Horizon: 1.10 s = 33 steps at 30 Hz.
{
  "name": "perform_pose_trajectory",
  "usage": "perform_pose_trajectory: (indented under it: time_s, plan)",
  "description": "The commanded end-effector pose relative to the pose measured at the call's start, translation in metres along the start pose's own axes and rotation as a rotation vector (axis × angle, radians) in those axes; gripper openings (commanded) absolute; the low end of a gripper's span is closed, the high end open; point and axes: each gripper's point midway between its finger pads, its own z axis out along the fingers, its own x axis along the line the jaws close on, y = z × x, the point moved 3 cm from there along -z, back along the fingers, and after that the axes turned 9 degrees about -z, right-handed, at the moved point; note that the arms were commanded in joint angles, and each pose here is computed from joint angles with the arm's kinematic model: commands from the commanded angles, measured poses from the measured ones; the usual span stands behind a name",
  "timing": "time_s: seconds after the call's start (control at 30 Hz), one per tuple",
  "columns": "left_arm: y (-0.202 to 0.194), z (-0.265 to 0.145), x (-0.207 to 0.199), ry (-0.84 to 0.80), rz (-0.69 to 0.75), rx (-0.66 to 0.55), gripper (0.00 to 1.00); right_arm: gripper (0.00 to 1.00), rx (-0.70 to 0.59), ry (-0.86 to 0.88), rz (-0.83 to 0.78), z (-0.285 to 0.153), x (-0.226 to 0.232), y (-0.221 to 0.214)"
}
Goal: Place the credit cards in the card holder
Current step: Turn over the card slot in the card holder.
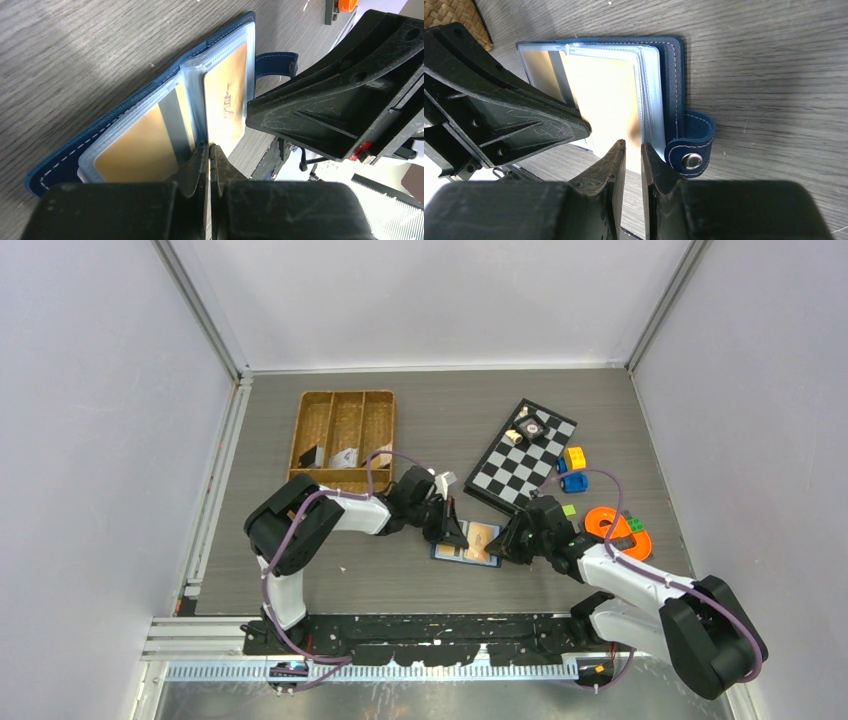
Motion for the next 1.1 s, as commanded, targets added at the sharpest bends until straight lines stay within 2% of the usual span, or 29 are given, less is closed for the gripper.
perform_pose_trajectory:
  time_s: [0.0,0.37,0.73,1.07]
  plan:
    - [0.005,-0.009,-0.029,-0.119,0.048,-0.021,0.00,0.23,0.007,-0.009,0.020,0.002,-0.005,-0.004]
    - [0.005,-0.017,-0.040,-0.188,0.050,-0.029,0.00,0.26,-0.007,0.008,0.028,-0.003,-0.001,-0.003]
    - [0.003,-0.021,-0.046,-0.218,0.053,-0.026,0.00,0.31,-0.036,0.102,0.028,-0.018,0.017,0.005]
    - [0.005,-0.027,-0.053,-0.247,0.056,-0.036,0.00,0.32,-0.036,0.072,0.058,-0.021,0.007,0.003]
